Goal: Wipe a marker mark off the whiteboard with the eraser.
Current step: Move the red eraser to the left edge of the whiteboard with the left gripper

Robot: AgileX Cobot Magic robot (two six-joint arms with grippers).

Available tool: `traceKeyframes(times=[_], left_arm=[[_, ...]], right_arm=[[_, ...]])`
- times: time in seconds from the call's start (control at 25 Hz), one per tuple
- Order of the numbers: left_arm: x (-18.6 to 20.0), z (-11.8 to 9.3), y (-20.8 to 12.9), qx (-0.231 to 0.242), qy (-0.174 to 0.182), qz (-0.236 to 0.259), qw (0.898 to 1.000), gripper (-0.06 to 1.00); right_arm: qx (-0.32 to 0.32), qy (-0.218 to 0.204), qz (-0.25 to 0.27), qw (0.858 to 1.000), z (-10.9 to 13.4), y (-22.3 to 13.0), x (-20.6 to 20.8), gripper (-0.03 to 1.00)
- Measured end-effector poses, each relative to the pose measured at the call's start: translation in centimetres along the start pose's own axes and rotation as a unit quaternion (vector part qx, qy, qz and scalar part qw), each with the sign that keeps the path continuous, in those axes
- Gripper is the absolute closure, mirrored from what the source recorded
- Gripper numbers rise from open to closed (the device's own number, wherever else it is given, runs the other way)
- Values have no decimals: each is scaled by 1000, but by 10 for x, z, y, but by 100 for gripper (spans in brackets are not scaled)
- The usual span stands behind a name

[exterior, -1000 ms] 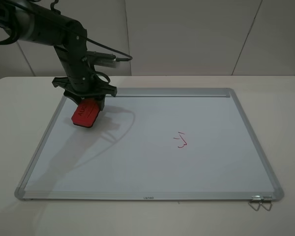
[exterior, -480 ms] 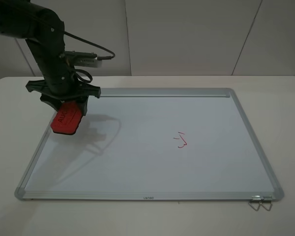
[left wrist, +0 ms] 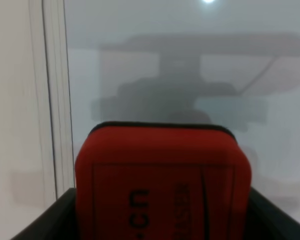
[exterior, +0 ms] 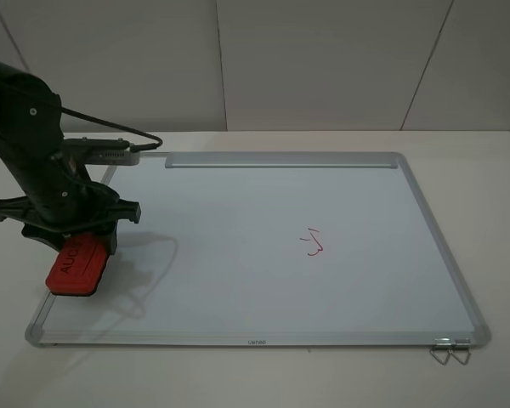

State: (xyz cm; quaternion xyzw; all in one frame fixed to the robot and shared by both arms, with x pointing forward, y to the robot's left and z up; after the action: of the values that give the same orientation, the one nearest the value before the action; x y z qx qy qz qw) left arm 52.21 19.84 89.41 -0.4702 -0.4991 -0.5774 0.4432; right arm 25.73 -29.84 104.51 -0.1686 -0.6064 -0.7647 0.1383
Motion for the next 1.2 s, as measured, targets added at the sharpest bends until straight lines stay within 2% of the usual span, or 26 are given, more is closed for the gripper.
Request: traceKeyframes(times=[0.32,0.6,0.92,1.2], left_arm=[[-10,22,-35,19,-1,11,1000,36],[-15,32,-34,5,-6,-5,1000,36],[-15,31,-30,4,-14,-22,1000,36],[-28,24,-32,0,-15,-7,1000,36]], right_arm=[[0,0,0,1000,0,0,0,14],[0,0,0,1000,0,0,0,14],[0,0,0,1000,0,0,0,14],[0,0,0,1000,0,0,0,14]])
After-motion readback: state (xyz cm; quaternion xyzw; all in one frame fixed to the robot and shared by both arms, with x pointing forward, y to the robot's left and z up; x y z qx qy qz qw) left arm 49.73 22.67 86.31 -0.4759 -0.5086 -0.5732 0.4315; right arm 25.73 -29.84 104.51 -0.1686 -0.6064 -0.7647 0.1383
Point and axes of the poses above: a point on each arm's last joint axis where the gripper is mounted, x pointing back along that axis away from the gripper, z along the wrist's bending axis when the last joint is at zero, y = z × x, the point moved 3 cm from there along -x, pointing out along that axis toward the gripper, and after that the axes turned 7 degrees about -x, right-handed, at the moved point
